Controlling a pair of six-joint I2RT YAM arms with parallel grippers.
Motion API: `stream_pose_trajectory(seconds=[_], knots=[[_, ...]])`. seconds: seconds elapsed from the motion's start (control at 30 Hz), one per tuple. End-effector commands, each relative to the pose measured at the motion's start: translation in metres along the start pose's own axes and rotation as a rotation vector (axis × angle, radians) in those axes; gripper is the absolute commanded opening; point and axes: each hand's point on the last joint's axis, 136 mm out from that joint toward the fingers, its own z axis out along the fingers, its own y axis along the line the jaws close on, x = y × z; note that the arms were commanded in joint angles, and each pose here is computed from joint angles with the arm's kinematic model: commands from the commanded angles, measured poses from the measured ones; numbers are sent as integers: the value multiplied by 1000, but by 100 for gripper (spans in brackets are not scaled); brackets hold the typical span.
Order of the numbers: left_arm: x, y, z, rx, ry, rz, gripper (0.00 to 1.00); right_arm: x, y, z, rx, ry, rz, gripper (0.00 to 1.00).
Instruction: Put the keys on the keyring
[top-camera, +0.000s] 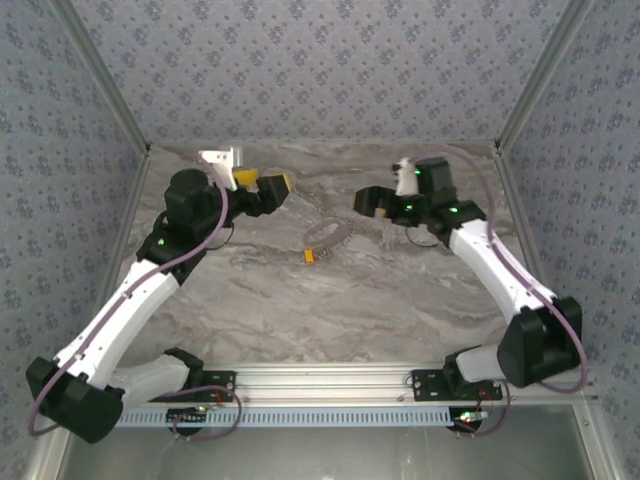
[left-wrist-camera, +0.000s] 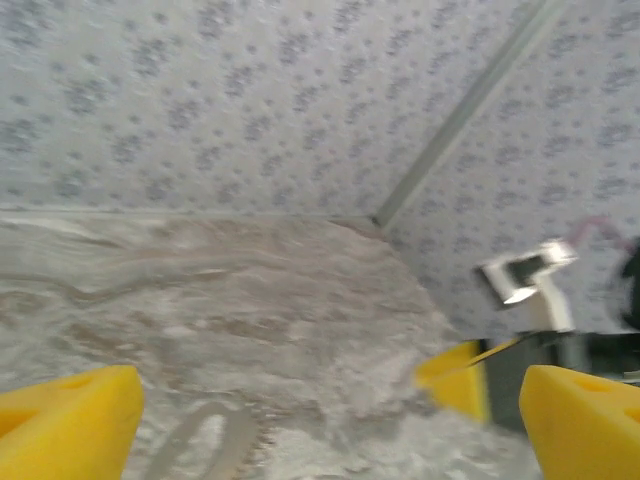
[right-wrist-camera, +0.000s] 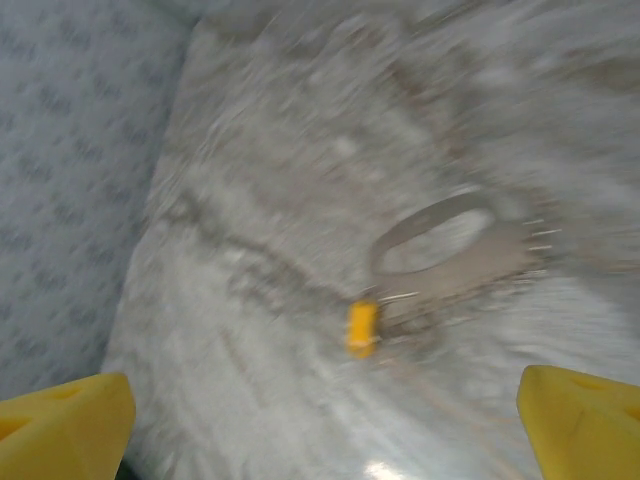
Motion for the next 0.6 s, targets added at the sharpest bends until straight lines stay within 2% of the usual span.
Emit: stream_pose_trajectory(seconds=[0.0, 0.07, 0.17, 0.3, 0.4, 0.47, 0.57], knots=[[-34, 32, -21, -196, -218, 89, 98, -4, -65, -32, 238, -86, 46, 100], [-30, 58, -30, -345, -216, 144, 98, -16, -103, -55, 371, -168, 84, 100], [-19, 86, -35, -497, -160, 248, 98, -27, -149, -84, 547, -292, 98, 100], [1, 124, -43, -616, -139, 294, 98, -37, -196, -114, 708, -499, 110, 100], [18, 160, -60, -708, -159, 291, 98, -27, -227, -124, 805, -614, 88, 100], [27, 179, -71, -753, -177, 308, 98, -21, -241, -123, 854, -642, 60, 100], [50, 210, -89, -816, -167, 320, 98, -3, -264, -113, 927, -594, 34, 100]])
